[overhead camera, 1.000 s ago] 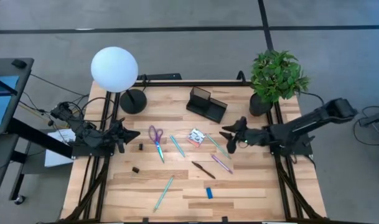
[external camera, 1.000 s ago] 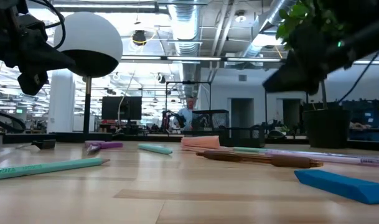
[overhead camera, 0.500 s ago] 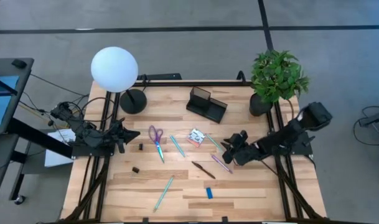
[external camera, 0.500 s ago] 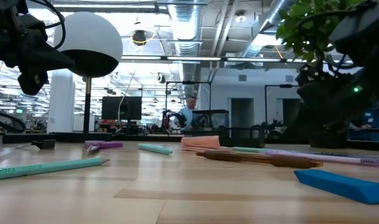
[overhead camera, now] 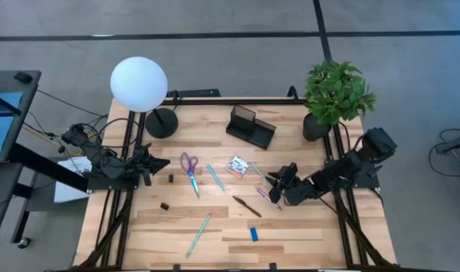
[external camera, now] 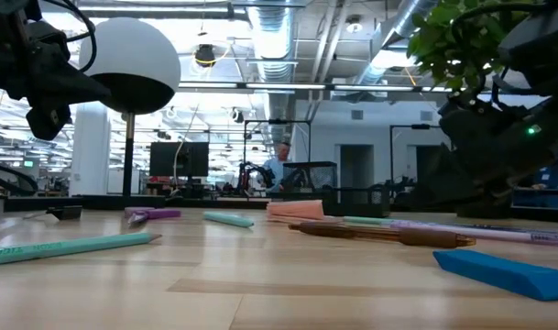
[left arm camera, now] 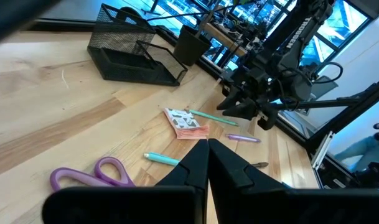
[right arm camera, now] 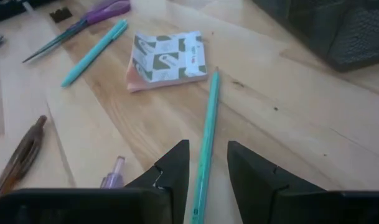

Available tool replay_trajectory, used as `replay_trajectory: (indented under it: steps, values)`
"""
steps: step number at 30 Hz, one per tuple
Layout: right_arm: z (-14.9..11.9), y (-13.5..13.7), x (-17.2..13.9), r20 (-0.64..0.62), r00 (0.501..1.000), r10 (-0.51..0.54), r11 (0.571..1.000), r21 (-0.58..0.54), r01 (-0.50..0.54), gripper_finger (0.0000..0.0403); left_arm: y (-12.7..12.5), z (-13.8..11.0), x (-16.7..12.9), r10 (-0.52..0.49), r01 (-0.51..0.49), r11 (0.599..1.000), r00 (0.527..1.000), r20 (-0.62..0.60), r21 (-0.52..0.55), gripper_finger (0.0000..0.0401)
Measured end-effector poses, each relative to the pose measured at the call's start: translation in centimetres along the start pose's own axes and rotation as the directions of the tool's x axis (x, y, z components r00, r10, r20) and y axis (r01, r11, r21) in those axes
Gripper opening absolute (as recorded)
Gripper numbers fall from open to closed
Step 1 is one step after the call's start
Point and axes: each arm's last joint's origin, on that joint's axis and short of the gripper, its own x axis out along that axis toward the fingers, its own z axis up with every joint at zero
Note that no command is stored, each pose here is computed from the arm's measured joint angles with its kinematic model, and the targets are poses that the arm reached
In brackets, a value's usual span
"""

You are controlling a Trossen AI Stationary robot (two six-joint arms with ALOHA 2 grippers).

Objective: Pick and place office supplies into organizer
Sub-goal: Put the light blue pencil into the black desk organizer

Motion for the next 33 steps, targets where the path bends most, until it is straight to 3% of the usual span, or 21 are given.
replay_trajectory:
  steps: [13, 18, 28, 33]
  values:
    - [-2.0, 1.2, 2.1, 0.047, 0.996, -0.071, 0.997, 0.037, 0.069, 0.0102, 0.0, 0.0, 0.0, 0.0, 0.0, 1.0, 1.0, 0.0, 0.0, 0.0]
    - [-1.4, 1.8, 2.1, 0.073, 0.994, -0.081, 0.996, -0.016, 0.083, 0.0102, 0.0, 0.0, 0.0, 0.0, 0.0, 1.0, 1.0, 0.0, 0.0, 0.0]
    - [0.3, 3.1, 2.1, 0.111, 0.993, -0.052, 0.999, 0.022, 0.049, 0.0102, 0.0, 0.0, 0.0, 0.0, 0.0, 1.0, 1.0, 0.0, 0.0, 0.0]
    - [0.2, 3.6, 2.0, 0.083, 0.995, -0.055, 0.998, -0.02, 0.056, 0.0102, 0.0, 0.0, 0.0, 0.0, 0.0, 1.0, 1.0, 0.0, 0.003, 0.0]
